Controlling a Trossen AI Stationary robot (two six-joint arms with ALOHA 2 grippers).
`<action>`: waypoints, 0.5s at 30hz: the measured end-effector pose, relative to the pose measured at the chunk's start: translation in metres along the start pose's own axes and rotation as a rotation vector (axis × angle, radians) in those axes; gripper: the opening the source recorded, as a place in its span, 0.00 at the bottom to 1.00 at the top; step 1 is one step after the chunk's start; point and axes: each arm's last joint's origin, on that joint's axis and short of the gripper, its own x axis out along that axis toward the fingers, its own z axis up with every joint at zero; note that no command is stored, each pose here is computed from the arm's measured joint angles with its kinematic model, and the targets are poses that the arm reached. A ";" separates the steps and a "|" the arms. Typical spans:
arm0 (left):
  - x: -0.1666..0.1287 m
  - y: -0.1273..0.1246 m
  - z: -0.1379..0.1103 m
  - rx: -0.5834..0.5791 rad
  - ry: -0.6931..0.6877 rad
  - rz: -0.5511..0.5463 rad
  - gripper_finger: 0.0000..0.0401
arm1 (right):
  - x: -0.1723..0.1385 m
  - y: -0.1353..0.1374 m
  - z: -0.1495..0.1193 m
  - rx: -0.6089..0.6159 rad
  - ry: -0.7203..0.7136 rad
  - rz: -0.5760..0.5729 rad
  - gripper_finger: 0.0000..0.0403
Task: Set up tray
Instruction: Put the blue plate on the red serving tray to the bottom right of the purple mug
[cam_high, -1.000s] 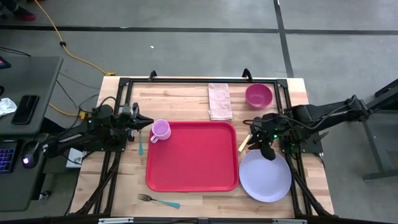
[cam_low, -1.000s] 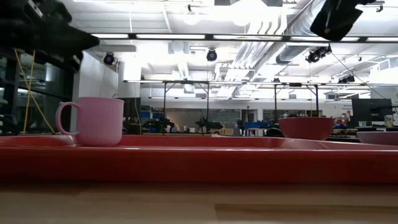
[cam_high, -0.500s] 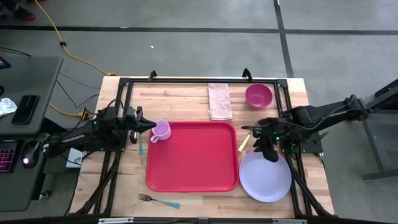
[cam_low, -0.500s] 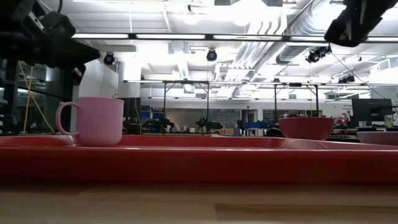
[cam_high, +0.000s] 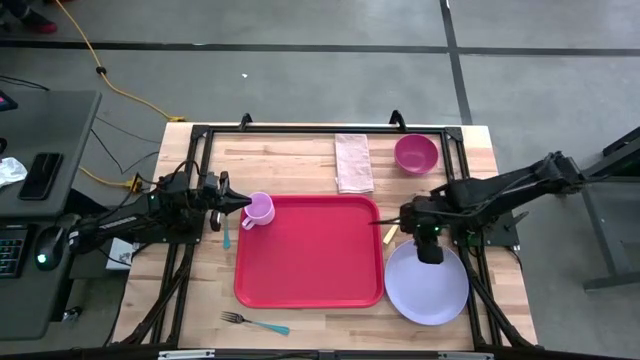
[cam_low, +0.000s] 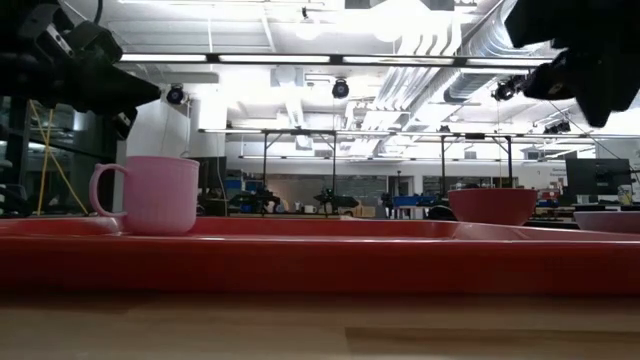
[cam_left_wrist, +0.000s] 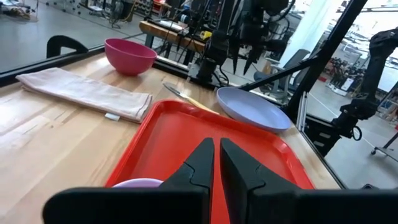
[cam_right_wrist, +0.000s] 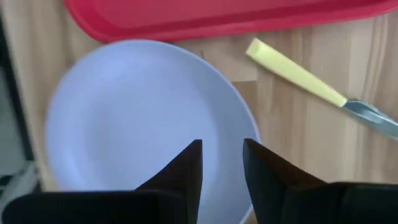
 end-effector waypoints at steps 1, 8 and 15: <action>0.000 0.000 0.000 0.000 0.001 -0.003 0.14 | 0.003 0.000 0.002 -0.009 0.012 -0.014 0.23; 0.000 0.000 0.000 0.000 0.003 -0.010 0.14 | 0.022 -0.001 0.011 -0.040 0.089 -0.069 0.23; 0.000 0.000 0.000 0.000 0.004 -0.014 0.14 | 0.033 -0.001 0.015 -0.035 0.143 -0.085 0.23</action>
